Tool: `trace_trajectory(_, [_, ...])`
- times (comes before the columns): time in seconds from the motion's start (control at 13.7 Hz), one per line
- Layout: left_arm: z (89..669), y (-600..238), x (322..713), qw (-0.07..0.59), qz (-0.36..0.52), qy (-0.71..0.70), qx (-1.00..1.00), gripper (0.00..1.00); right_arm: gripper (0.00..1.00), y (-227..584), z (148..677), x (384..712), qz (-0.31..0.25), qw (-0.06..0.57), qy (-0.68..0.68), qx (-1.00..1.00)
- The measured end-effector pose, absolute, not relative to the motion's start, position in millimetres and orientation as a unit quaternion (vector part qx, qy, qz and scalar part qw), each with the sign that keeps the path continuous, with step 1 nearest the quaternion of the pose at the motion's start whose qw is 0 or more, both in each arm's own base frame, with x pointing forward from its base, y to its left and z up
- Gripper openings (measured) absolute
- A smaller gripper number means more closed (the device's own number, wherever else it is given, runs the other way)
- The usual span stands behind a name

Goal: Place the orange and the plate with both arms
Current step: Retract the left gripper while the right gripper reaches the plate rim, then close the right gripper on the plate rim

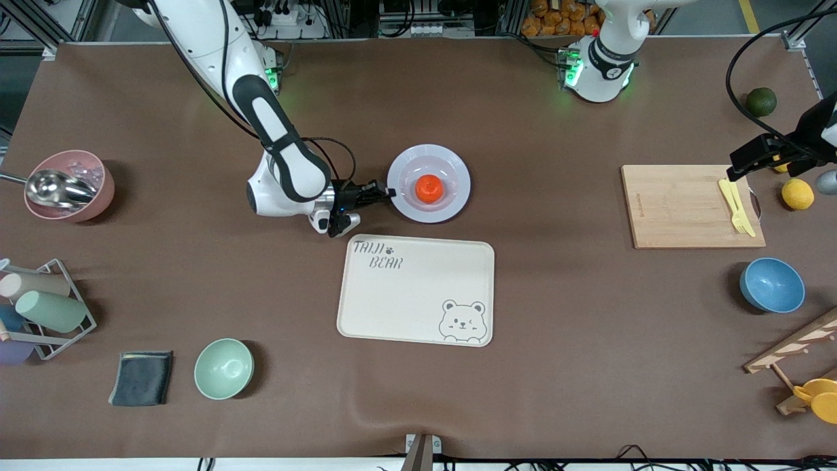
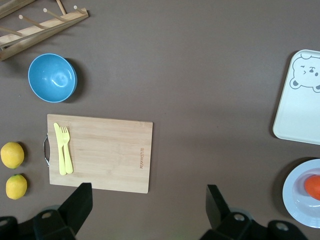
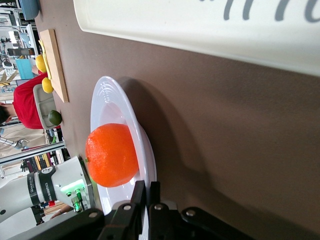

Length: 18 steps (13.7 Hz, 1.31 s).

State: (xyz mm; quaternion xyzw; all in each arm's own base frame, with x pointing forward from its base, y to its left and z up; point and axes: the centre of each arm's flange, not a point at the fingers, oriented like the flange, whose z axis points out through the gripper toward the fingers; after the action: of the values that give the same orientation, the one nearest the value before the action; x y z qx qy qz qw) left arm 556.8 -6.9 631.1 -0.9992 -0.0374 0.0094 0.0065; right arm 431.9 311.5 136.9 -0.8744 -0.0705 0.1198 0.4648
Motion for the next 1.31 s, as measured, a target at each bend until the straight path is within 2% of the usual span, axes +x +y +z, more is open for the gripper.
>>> trace_trajectory(0.95, [627.8, -6.5, 556.7, 0.007, 0.013, -0.038, -0.999, 1.0, 0.05, 341.1, 175.4, 431.9, 0.138, 0.581, -0.037, -0.802])
trace_trajectory(1.17, [627.0, -6.6, 556.7, 0.007, 0.014, -0.038, -0.999, 1.0, 0.05, 331.4, 187.3, 442.5, 0.135, 0.6, -0.034, -0.787])
trace_trajectory(1.31, [627.0, -6.5, 556.7, 0.007, 0.014, -0.038, -0.999, 1.0, 0.05, 304.4, 190.7, 461.4, 0.124, 0.616, -0.015, -0.777])
